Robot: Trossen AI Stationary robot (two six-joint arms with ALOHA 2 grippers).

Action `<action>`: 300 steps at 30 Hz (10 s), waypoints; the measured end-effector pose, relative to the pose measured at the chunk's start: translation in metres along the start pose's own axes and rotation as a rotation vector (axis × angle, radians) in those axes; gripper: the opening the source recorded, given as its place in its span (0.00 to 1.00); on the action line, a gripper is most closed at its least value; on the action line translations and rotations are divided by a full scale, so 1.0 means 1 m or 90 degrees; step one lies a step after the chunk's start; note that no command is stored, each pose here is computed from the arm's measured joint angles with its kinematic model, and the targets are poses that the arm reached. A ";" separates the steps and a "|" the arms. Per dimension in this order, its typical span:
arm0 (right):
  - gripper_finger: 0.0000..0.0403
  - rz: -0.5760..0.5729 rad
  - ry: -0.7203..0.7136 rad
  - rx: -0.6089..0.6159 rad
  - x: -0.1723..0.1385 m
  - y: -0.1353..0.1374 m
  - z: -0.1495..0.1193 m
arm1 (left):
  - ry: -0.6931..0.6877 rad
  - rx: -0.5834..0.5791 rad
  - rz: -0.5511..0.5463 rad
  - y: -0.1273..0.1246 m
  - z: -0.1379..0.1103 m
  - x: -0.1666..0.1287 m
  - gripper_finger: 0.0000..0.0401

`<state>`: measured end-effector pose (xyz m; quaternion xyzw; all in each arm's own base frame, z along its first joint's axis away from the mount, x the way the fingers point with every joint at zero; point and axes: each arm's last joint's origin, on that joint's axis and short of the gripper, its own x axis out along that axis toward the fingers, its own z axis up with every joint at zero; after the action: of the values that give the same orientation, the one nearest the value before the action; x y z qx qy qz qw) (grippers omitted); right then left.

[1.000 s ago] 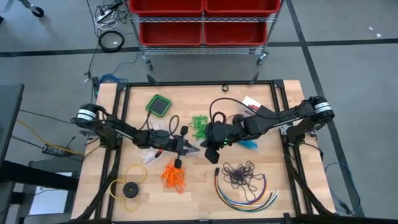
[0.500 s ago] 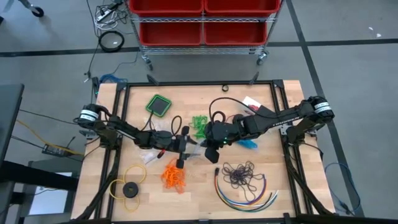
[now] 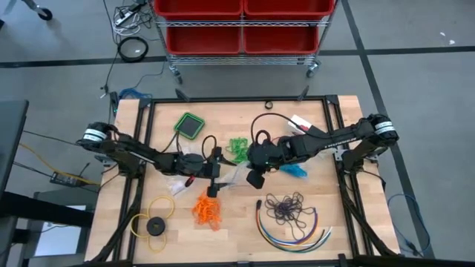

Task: Sort rubber bands
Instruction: Open the transparent zip bag, then put the green rubber band into the transparent zip bag

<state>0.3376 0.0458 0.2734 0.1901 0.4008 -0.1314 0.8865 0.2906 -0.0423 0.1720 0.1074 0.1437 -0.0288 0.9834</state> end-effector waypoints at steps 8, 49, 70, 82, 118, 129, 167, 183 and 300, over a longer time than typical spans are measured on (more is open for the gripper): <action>0.00 -0.042 0.000 0.011 0.000 -0.015 0.006 | 0.076 0.013 0.010 0.006 0.009 -0.024 0.82; 0.00 -0.077 0.056 0.105 -0.019 0.018 -0.033 | 0.242 -0.049 -0.008 0.079 -0.085 0.041 0.56; 0.00 -0.092 0.050 0.100 -0.021 0.022 -0.038 | 0.397 0.067 -0.067 0.092 0.016 0.028 0.01; 0.00 -0.082 0.047 0.143 -0.017 0.015 -0.030 | 0.123 0.140 -0.134 0.049 0.108 -0.023 0.00; 0.00 -0.007 0.007 0.204 -0.010 0.007 -0.008 | 0.195 0.365 0.103 0.002 0.098 0.012 0.48; 0.00 -0.004 0.004 0.204 -0.009 0.006 -0.006 | 0.087 0.367 -0.045 -0.016 0.120 -0.010 0.51; 0.06 0.006 -0.021 0.127 -0.010 0.009 -0.004 | 0.276 0.387 -0.087 -0.005 0.076 0.011 0.01; 0.36 0.037 0.005 0.056 -0.010 0.010 -0.004 | 0.293 0.404 -0.114 -0.006 0.072 0.009 0.00; 0.00 -0.134 0.120 -0.853 -0.014 0.042 -0.045 | 0.373 0.087 0.206 0.020 0.083 -0.017 0.49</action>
<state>0.3150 0.1044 0.2664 -0.4286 0.4874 0.0764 0.7569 0.2990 -0.0404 0.2590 0.1985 0.3987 0.1499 0.8827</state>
